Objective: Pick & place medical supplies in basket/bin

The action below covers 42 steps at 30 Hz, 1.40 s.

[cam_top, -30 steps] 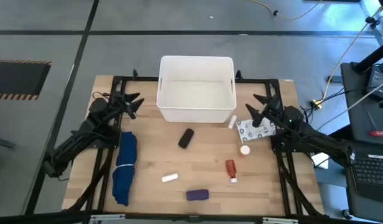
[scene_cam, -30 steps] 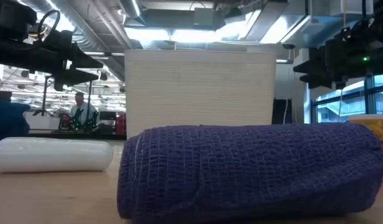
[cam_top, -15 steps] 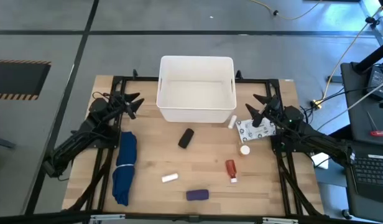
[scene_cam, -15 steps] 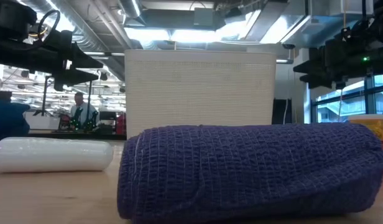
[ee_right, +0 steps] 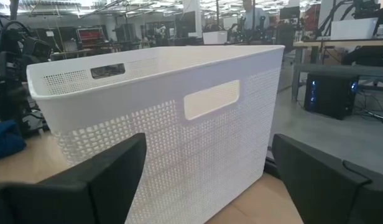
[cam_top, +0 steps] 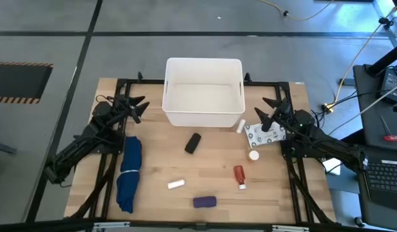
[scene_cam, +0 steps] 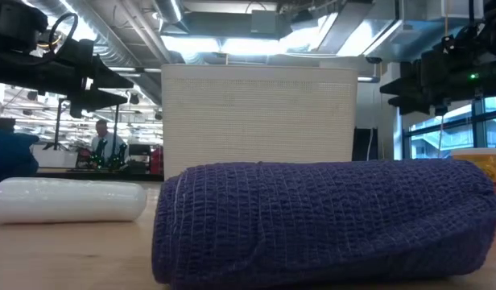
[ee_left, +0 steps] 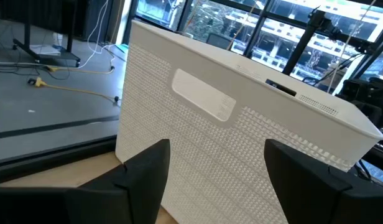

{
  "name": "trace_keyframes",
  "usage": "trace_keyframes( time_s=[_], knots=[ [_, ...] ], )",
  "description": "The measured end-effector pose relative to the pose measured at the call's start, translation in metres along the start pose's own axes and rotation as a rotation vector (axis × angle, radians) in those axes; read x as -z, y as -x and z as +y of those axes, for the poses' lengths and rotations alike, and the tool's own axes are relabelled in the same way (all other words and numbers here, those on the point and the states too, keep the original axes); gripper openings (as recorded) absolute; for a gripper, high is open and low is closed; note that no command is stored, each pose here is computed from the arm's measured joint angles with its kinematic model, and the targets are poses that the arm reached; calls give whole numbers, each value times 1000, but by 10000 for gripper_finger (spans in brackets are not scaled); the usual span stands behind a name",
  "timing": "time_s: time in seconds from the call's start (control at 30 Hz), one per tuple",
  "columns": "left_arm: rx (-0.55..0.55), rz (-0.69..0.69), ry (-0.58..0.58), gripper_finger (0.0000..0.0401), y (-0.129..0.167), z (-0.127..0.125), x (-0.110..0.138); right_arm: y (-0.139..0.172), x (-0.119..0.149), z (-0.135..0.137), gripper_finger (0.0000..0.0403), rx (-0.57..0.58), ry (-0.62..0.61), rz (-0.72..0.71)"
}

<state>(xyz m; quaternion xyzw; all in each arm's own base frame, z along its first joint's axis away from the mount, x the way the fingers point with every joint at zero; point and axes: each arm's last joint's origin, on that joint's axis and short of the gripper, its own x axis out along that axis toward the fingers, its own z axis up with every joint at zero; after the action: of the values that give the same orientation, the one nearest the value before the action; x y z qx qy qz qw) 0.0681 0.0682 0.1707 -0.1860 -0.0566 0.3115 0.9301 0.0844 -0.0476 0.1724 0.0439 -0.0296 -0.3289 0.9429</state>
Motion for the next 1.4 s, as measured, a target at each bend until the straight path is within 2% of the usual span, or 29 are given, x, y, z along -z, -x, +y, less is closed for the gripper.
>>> trace_keyframes(
  time_s=[0.83,0.93,1.07,1.17,1.4],
  knots=[
    [0,0,0,253,0,0,0,0,-3,1,349,-13,-17,-27],
    [0,0,-1,253,0,0,0,0,-7,2,349,-21,-132,-66],
    [0,0,-1,253,0,0,0,1,-11,2,349,-52,-372,-99],
    [0,0,0,253,0,0,0,1,-13,2,349,-68,-451,-120],
    [0,0,0,253,0,0,0,5,-30,3,349,-73,-303,-293]
  ],
)
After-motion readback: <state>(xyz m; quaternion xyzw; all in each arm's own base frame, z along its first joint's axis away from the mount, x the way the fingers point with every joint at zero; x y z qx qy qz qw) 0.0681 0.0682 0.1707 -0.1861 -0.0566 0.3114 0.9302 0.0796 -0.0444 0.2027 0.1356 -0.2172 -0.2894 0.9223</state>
